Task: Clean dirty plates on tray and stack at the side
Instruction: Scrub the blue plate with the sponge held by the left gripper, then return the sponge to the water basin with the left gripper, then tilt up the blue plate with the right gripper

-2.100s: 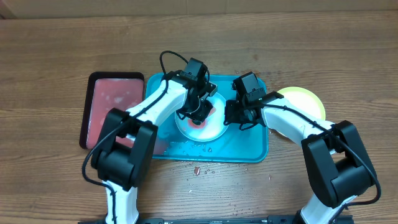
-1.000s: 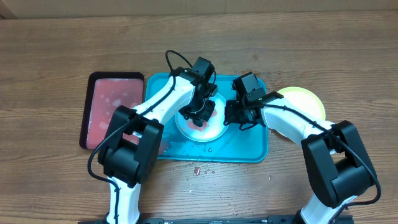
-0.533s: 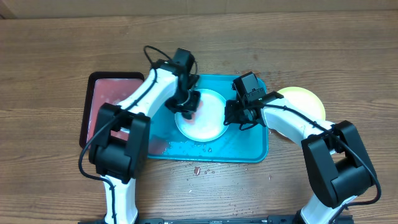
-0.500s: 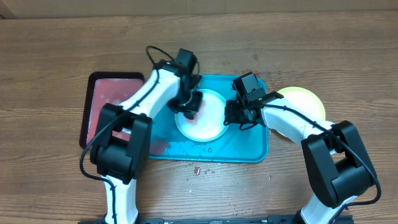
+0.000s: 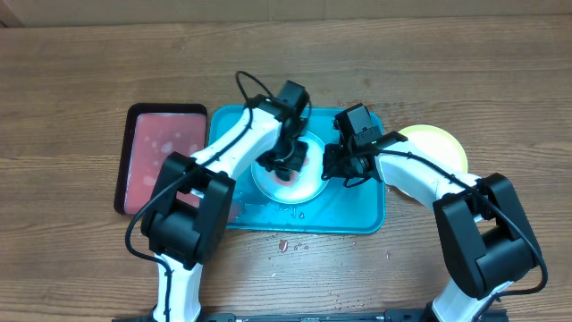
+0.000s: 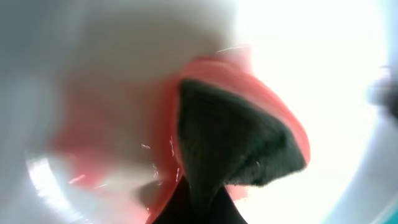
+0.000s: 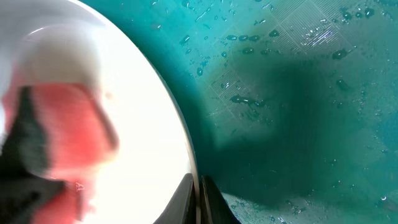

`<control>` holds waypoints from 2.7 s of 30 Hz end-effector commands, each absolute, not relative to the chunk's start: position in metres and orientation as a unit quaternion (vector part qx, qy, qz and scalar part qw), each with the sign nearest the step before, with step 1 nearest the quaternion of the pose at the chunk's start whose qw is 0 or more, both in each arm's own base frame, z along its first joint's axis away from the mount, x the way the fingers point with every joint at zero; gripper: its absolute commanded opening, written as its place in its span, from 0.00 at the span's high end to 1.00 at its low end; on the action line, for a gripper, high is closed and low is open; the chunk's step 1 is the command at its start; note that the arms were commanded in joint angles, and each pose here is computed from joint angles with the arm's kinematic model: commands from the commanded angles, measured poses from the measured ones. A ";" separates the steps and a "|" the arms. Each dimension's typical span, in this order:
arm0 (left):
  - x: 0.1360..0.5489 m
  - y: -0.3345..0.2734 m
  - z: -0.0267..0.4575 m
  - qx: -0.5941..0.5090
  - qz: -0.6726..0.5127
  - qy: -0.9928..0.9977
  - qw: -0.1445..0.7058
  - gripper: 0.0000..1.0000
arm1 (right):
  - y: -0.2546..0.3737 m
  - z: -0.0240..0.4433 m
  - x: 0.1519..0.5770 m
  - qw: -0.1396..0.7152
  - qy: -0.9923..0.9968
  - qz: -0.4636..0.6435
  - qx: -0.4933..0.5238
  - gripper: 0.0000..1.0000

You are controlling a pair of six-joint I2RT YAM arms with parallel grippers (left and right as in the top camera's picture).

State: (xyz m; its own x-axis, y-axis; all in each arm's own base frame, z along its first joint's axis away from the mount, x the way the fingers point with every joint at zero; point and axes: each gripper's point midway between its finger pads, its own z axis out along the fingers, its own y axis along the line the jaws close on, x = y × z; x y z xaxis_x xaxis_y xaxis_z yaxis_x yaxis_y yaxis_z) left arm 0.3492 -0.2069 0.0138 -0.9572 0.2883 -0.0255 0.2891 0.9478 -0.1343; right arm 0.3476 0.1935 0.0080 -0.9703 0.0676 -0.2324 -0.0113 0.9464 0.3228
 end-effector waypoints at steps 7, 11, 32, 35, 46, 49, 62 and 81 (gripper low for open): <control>0.378 -0.171 0.081 0.127 -0.050 0.986 0.092 0.96 | 0.191 0.005 0.346 0.121 0.981 0.151 0.010 0.85; 0.384 -0.157 0.128 0.105 -0.057 0.981 0.150 0.96 | 0.191 0.005 0.345 0.118 0.982 0.150 0.011 0.90; 0.362 0.002 0.132 -0.042 -0.096 0.974 0.202 0.96 | 0.174 0.087 0.386 0.222 0.972 0.071 -0.042 0.96; 0.359 0.023 0.108 -0.065 -0.099 0.971 0.206 0.96 | 0.165 0.114 0.389 0.263 0.963 0.025 -0.049 0.96; 0.361 0.044 0.041 -0.023 -0.076 0.977 0.200 0.96 | 0.165 0.192 0.382 0.415 0.872 -0.229 -0.121 0.96; 0.361 0.049 0.030 -0.007 -0.052 0.981 0.188 0.96 | 0.176 0.203 0.378 0.435 0.853 -0.254 -0.140 0.96; 0.361 0.055 0.015 -0.010 -0.024 0.985 0.171 0.00 | 0.205 0.236 0.363 0.487 0.795 -0.314 -0.177 0.96; 0.357 0.036 0.111 -0.059 -0.071 0.959 0.267 0.00 | 0.209 0.265 0.352 0.535 0.759 -0.350 -0.126 0.96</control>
